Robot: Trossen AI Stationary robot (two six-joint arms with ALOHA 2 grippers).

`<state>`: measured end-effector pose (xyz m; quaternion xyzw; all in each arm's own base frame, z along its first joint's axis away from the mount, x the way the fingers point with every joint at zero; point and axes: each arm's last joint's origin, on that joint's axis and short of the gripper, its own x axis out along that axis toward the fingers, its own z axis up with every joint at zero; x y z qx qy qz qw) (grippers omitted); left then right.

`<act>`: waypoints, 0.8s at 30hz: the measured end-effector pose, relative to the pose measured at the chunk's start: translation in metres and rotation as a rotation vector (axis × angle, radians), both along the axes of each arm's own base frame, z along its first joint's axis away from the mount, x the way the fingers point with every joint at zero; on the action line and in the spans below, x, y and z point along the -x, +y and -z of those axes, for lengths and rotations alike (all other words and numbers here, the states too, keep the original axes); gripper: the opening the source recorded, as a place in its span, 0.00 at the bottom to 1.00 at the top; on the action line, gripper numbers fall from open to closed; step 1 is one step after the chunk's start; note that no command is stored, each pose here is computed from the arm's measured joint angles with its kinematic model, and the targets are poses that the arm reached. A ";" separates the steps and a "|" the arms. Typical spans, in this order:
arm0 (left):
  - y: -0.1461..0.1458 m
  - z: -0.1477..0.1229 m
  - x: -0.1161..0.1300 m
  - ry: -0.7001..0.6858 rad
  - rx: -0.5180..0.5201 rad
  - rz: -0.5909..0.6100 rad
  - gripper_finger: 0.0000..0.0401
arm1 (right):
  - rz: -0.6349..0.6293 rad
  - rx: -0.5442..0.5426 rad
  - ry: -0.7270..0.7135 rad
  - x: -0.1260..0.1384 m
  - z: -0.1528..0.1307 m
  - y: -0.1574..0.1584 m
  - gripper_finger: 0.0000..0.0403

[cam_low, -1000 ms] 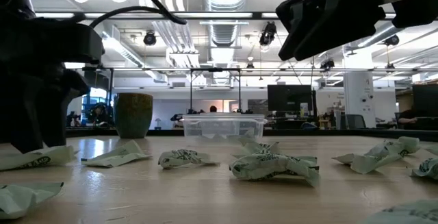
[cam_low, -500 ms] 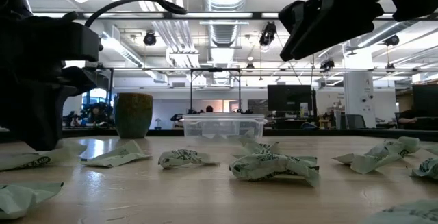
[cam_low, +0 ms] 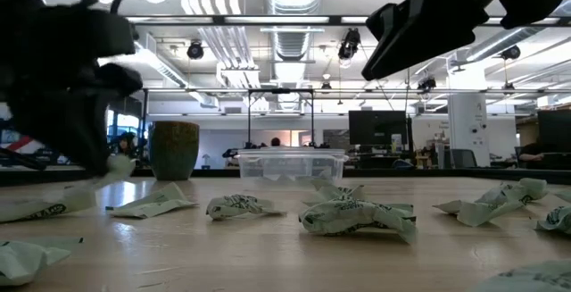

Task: Pick and place Stevia / Truvia into bins
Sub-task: Put the stevia packet into the bottom transparent container

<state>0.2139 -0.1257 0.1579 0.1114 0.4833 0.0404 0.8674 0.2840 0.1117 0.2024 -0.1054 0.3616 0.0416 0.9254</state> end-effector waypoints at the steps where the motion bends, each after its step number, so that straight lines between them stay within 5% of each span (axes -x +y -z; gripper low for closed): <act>1: 0.001 -0.004 0.000 -0.022 -0.009 0.001 0.00 | 0.003 0.003 -0.001 0.000 0.000 0.000 0.17; 8: 0.009 -0.032 0.000 -0.226 -0.166 -0.004 0.00 | 0.033 0.037 -0.014 0.000 0.000 -0.002 0.17; 16: 0.034 -0.059 -0.032 -0.451 -0.315 0.014 0.00 | 0.045 0.076 -0.019 0.000 0.000 -0.003 0.18; 24: 0.084 -0.055 -0.066 -0.490 -0.256 0.027 0.00 | 0.076 0.095 0.037 0.004 0.004 -0.005 0.16</act>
